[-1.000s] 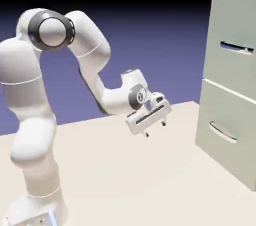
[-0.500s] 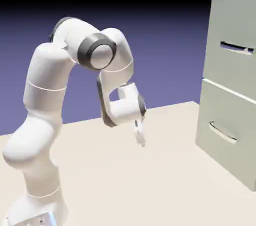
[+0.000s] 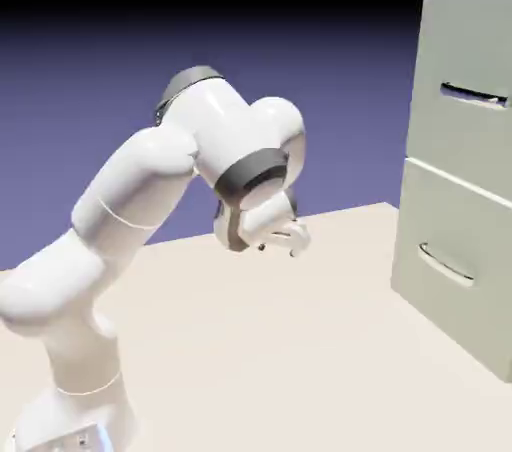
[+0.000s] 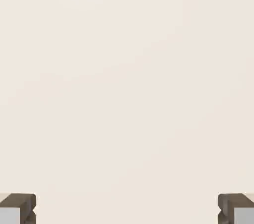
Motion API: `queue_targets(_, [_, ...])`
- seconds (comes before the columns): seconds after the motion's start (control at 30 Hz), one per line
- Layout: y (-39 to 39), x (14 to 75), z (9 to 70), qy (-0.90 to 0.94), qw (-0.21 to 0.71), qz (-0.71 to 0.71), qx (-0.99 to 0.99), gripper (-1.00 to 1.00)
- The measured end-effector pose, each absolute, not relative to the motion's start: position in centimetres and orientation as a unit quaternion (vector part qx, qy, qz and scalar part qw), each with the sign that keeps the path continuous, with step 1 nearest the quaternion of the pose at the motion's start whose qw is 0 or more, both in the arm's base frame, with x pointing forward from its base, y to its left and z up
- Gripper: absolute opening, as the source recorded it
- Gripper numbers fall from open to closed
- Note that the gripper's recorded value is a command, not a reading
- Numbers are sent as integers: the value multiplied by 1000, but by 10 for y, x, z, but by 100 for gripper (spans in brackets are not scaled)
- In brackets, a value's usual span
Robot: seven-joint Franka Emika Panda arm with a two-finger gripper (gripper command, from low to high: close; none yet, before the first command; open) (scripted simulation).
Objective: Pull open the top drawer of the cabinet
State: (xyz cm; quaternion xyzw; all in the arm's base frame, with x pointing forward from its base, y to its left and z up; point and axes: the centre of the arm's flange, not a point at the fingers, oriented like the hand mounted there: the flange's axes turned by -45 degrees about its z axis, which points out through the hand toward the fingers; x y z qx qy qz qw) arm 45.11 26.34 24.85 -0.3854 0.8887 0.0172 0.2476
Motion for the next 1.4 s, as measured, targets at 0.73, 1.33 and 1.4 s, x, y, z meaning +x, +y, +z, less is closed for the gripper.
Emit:
queue_targets(0.73, [143,567,470,563,527,-285,-569,0])
queue_targets(1.33, [-9,639,556,500,500,-500,-500,-100])
queue_targets(1.4, [-9,622,556,499,500,-500,-500,-100])
